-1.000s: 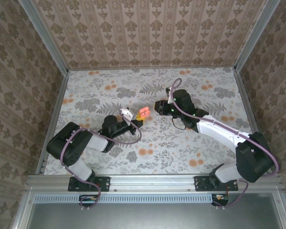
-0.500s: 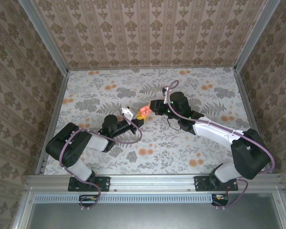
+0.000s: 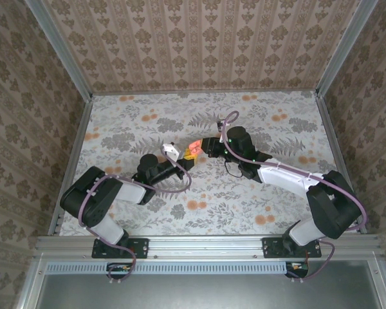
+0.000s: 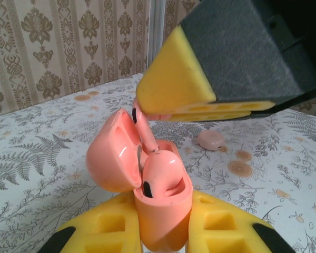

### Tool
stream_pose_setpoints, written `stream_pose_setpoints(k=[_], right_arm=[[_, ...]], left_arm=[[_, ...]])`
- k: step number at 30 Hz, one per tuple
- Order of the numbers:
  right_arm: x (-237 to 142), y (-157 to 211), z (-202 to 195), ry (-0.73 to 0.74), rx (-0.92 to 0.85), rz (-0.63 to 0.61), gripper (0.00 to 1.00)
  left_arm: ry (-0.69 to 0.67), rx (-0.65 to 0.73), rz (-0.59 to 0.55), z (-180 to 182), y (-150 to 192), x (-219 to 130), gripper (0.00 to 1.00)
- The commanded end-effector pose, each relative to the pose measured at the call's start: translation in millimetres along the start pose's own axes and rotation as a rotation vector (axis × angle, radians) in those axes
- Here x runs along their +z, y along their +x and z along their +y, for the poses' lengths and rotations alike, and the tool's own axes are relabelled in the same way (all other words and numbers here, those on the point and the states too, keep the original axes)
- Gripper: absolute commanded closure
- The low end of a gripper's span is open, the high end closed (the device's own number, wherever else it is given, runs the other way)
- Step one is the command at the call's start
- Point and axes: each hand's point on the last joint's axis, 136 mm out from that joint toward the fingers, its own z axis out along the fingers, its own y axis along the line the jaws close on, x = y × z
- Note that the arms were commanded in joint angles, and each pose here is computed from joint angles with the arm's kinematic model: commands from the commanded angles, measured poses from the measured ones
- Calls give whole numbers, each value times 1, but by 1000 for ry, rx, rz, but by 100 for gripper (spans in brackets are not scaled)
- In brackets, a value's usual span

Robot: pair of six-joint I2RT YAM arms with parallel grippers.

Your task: Insert wireless bluetooth earbuds into charging case

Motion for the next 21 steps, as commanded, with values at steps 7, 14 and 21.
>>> stream_pose_setpoints(k=[7, 14, 21], right_arm=[[-2, 1, -4, 36, -32, -32, 81], [-6, 3, 0, 36, -77, -37, 81], [-5, 7, 13, -19, -102, -20, 78]], left_arm=[[0, 19, -95, -1, -34, 1, 100], [-6, 20, -106, 0, -39, 1, 100], [-5, 24, -116, 0, -43, 2, 100]])
